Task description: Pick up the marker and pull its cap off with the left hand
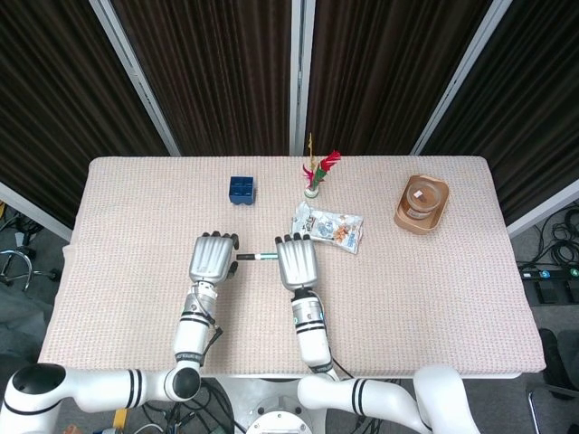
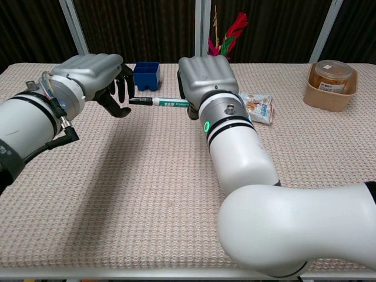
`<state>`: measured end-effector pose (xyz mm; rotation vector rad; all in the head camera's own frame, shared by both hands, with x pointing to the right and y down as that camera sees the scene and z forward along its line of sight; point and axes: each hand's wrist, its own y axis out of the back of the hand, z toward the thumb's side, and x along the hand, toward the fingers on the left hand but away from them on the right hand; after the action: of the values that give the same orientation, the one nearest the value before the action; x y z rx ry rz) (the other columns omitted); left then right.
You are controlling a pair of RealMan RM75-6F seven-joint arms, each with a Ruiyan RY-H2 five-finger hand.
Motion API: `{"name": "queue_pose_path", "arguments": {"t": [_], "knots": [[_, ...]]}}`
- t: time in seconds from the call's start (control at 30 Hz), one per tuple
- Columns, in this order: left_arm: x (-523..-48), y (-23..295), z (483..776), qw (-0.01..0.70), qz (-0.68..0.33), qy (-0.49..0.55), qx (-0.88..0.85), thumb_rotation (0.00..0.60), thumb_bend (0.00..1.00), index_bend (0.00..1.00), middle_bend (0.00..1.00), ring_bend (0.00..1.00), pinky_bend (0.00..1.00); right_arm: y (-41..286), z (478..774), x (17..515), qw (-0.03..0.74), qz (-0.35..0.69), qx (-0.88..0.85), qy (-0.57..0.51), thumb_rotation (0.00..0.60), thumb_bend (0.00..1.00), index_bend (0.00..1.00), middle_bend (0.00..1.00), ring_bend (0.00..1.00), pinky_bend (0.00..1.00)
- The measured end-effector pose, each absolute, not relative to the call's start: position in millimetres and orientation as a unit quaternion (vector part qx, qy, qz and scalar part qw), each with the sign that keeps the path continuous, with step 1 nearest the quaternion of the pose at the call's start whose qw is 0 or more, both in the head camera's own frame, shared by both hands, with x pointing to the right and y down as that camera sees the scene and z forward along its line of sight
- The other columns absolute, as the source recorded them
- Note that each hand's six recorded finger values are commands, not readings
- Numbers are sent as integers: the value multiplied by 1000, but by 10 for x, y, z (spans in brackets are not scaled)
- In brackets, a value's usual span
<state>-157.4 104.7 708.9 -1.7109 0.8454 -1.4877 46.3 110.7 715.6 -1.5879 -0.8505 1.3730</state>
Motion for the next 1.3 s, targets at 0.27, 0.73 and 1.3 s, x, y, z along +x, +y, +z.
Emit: {"name": "queue_pose_path", "arguments": {"t": [0.27,0.73,1.3], "knots": [[-1578,1052,7117,351,-580,326,-659,600,367,485,508,413,450,1116,7186,469,425,553,-633,-336,600,275,618,584,414,482],[-1598,1050,7118,344,-578,330,-663,600,379,515,534,445,480,1131,7213,434,422,554,-636,-333,600,276,619,585,414,482],[-1649,1015,7098,338,-573,340,-665,600,260,482,515,443,480,1092,7203,452,419,554,-634,-339,600,275,619,584,413,483]]}}
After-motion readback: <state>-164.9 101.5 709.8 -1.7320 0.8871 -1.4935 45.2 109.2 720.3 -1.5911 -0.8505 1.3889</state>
